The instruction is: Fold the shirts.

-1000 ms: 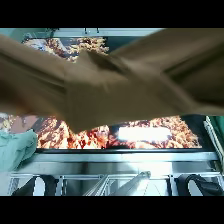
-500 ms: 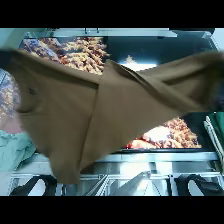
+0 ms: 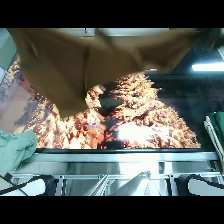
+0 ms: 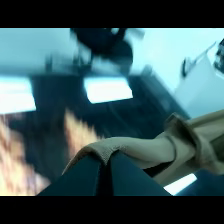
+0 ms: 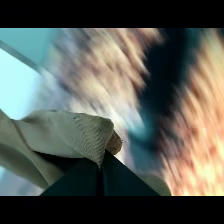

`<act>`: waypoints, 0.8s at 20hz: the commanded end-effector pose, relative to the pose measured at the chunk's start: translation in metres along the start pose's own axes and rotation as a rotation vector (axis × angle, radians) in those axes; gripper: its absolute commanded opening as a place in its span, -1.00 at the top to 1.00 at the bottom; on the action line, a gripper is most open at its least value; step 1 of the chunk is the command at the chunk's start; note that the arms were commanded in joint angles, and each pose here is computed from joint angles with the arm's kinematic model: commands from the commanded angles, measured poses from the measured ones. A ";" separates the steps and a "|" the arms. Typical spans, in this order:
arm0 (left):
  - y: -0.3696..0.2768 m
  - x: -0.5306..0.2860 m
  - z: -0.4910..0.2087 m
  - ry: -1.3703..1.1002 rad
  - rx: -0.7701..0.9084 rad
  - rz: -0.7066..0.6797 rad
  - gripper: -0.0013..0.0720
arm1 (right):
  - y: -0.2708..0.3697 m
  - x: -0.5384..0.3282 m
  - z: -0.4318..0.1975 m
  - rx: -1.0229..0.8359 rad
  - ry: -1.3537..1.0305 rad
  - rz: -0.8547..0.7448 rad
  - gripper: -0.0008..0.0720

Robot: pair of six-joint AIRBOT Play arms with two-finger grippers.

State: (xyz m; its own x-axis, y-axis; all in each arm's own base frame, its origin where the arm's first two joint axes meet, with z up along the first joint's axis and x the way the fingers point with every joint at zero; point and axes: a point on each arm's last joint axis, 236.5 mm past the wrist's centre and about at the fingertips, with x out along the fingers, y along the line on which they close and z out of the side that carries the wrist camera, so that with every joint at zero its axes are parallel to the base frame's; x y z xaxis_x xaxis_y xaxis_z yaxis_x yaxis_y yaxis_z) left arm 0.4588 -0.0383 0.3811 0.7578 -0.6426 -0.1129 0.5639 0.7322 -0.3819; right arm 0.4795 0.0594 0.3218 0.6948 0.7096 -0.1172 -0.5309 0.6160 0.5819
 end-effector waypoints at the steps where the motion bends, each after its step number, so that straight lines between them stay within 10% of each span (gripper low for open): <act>1: -0.098 -0.053 0.079 -0.108 0.213 -0.062 0.91 | 0.156 -0.070 0.078 -0.389 -0.115 0.209 0.94; 8: -0.157 -0.106 -0.145 0.104 -0.001 -0.326 0.91 | 0.119 -0.091 -0.119 -0.268 0.331 -0.020 0.93; 16: -0.045 -0.086 -0.307 0.107 -0.610 -0.108 0.91 | 0.014 -0.091 -0.209 -0.021 0.219 -0.301 0.93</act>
State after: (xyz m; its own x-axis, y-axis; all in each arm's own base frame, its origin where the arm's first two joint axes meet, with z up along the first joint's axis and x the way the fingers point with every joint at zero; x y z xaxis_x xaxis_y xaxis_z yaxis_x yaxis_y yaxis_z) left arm 0.2627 -0.0919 0.1821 0.6480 -0.7527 -0.1163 0.4507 0.5020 -0.7381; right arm 0.2990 0.0888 0.2197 0.6770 0.6071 -0.4160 -0.4348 0.7860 0.4395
